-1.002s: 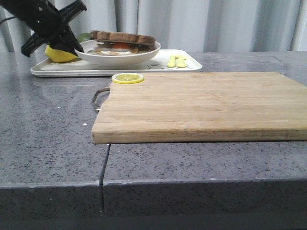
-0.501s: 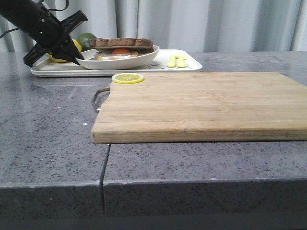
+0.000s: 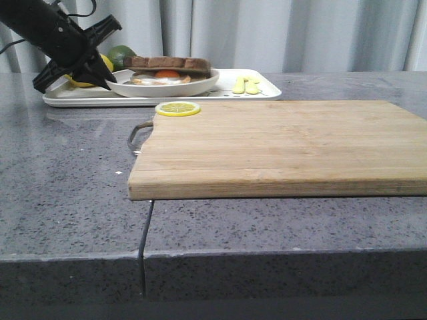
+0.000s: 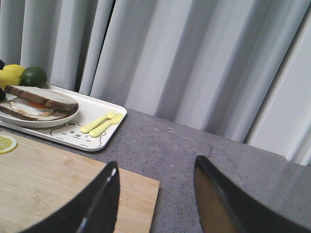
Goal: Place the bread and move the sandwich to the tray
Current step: 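Lift the plate and carry it with the left gripper onto the tray, then open the left gripper to release the plate on the tray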
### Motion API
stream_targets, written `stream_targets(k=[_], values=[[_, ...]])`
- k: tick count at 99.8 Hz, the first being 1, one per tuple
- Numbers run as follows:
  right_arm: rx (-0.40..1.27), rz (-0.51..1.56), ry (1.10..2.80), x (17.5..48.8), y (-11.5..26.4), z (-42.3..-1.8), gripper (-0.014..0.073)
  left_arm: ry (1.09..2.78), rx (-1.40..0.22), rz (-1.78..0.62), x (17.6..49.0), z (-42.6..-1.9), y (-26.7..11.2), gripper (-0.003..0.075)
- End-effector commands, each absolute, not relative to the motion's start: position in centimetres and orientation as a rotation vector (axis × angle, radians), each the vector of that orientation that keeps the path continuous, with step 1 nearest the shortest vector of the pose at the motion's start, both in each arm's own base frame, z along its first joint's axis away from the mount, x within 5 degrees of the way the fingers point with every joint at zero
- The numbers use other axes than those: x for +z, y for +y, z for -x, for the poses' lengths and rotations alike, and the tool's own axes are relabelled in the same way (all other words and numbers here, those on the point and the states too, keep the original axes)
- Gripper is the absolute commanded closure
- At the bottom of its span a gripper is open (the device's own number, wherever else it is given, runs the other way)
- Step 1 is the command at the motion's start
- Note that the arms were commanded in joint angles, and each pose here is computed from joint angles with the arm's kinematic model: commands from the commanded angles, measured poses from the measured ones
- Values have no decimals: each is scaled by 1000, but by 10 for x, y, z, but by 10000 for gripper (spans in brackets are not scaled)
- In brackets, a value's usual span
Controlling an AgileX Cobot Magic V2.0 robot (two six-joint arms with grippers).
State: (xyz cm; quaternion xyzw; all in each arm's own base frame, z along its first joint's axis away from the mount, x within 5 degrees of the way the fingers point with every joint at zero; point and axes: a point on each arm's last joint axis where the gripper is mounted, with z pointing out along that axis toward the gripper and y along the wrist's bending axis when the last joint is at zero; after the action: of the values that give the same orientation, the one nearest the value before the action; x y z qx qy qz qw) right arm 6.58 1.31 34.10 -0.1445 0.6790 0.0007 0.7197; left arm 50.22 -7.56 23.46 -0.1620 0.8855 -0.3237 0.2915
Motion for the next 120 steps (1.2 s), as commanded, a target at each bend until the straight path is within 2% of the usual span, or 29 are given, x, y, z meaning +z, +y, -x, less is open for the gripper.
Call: stream_targets(k=[1,17,27,47,70,98,110,120], values=[[0,307,1407,356,13,-64,223,2215,-909,418,285,-498,-74,611],[0,307,1407,356,13,-64,223,2222,-903,416,284,-498,-72,439],[0,307,1407,356,13,-64,223,2223,-900,417,285,-498,-70,395],[0,307,1407,356,13,-64,223,2236,-894,392,291,-494,-70,395],[0,307,1407,356,13,-64,223,2248,-773,280,313,-483,-65,394],[0,307,1407,356,13,-64,223,2177,-563,113,379,-445,-55,394],[0,307,1407,356,13,-64,223,2098,-516,70,415,-416,-54,394],[0,307,1407,356,13,-64,223,2041,-454,34,433,-388,-55,395]])
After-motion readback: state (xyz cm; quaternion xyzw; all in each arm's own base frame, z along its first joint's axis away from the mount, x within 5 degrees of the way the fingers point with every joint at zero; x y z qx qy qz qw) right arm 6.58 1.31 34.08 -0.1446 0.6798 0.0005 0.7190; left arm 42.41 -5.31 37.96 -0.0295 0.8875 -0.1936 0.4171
